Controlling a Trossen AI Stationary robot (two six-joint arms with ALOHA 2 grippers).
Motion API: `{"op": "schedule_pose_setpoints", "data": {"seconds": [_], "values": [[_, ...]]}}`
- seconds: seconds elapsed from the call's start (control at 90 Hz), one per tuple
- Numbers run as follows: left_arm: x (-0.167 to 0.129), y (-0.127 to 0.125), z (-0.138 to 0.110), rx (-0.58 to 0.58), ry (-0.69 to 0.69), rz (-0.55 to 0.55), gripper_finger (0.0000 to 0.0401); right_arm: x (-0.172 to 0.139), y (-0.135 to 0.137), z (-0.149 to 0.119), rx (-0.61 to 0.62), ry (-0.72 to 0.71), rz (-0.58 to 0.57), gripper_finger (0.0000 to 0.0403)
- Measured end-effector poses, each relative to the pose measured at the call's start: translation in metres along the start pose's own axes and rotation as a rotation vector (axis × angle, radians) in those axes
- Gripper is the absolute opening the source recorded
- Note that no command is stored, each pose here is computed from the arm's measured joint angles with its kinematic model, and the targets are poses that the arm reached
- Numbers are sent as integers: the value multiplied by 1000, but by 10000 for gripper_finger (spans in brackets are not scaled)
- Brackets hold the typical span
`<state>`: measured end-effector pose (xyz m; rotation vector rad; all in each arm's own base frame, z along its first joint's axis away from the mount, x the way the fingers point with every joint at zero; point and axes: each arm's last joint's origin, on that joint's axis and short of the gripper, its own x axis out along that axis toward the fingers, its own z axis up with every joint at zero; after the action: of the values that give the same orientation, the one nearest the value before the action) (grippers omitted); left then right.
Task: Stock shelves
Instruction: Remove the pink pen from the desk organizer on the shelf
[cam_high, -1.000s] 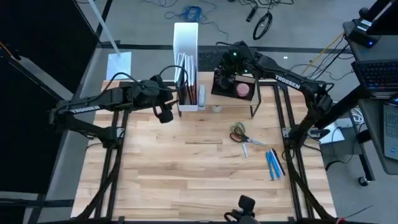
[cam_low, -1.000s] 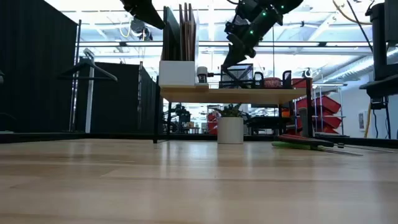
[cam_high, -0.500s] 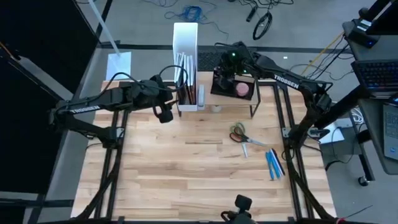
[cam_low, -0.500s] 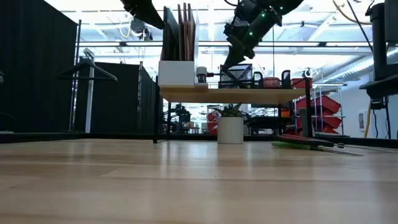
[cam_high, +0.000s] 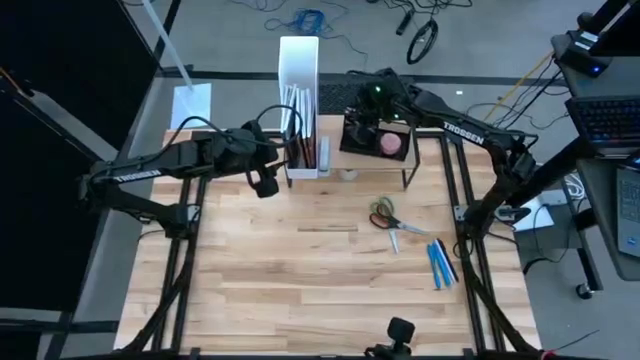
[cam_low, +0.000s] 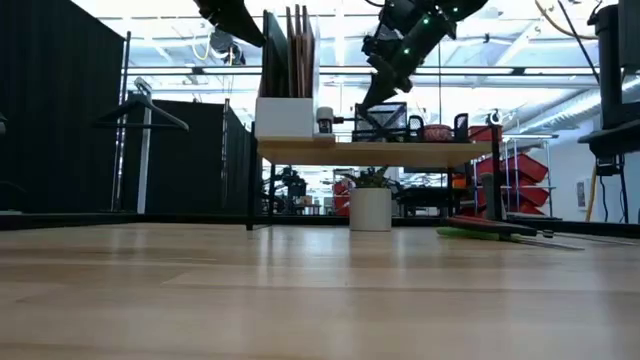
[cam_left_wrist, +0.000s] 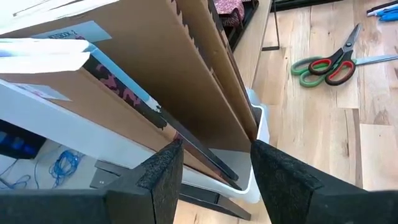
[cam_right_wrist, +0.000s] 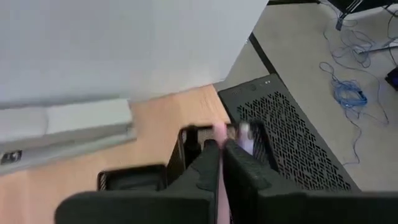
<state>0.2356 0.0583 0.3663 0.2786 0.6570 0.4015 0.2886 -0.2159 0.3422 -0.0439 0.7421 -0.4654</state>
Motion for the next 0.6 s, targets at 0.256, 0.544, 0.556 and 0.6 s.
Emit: {"op": "schedule_pose_setpoints", "data": {"seconds": [0.256, 0.544, 0.556, 0.6], "values": [[0, 0, 0, 0, 0, 0, 176, -34, -2, 10, -9, -72, -49, 1], [0, 0, 0, -1, -1, 0, 176, -31, -3, 14, 42, -113, -56, 12], [0, 0, 0, -1, -1, 0, 176, -30, -4, 14, 41, -118, -57, 15], [0, 0, 0, -1, -1, 0, 176, -28, -5, 17, 38, -147, -61, 27]]}}
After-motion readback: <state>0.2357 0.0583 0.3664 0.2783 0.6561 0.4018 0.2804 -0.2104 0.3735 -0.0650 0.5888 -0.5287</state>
